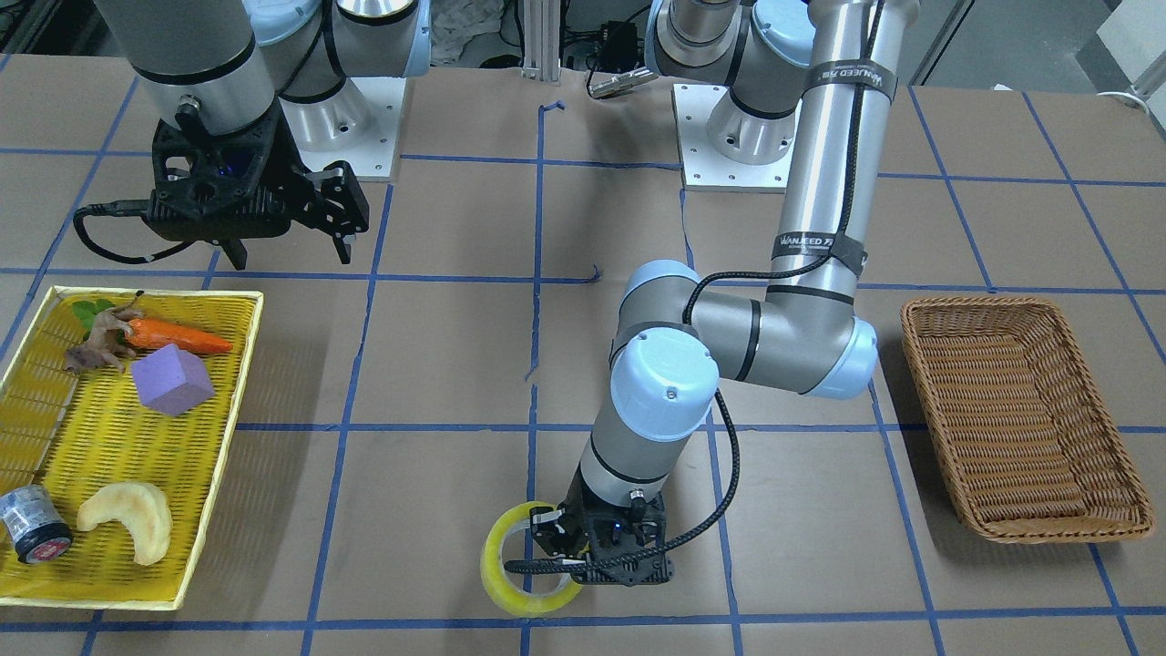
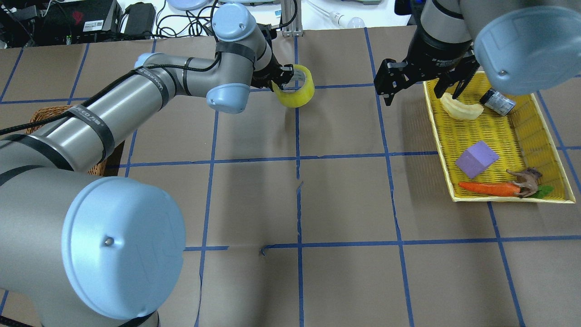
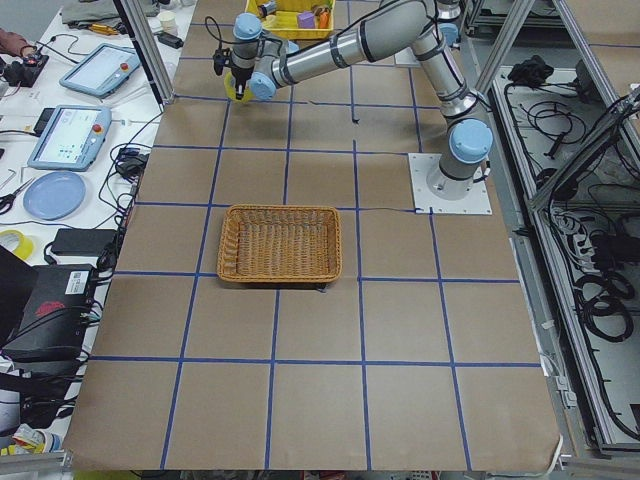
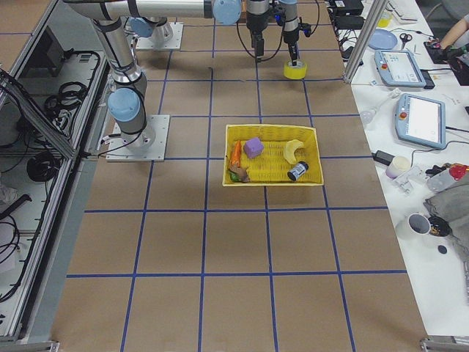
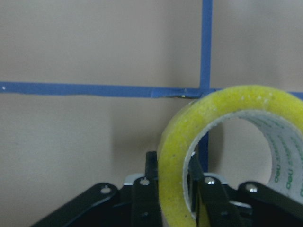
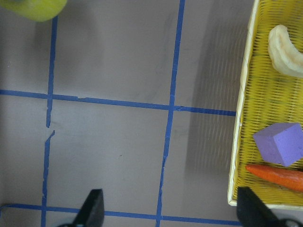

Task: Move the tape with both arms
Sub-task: 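Lift the tape roll with the left gripper and carry it over the wicker basket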

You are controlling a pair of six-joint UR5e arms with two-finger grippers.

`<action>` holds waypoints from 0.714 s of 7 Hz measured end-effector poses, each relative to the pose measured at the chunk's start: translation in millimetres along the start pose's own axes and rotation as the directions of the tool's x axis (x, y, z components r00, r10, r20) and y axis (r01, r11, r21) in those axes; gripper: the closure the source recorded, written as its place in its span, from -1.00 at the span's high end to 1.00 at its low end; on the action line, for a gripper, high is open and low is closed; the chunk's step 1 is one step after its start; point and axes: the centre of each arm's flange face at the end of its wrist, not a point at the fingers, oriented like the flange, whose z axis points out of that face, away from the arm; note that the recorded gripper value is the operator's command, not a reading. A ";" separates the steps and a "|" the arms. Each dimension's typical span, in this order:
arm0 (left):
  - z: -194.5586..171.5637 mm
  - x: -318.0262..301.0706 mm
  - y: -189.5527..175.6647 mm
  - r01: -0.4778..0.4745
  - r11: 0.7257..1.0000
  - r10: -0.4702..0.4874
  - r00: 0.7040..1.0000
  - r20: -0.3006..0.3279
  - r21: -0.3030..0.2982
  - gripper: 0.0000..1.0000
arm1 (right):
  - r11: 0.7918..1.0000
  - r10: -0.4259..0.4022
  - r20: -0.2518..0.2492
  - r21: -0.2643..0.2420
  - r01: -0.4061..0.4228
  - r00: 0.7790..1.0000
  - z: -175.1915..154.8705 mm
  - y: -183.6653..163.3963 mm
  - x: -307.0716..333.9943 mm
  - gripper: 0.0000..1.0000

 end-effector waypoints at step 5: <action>-153.1 -242.0 -59.3 -0.008 0.994 0.017 0.996 0.088 -0.105 -1.00 | 1.000 -0.002 0.000 0.002 0.002 1.000 -0.4 -0.1 -0.4 1.00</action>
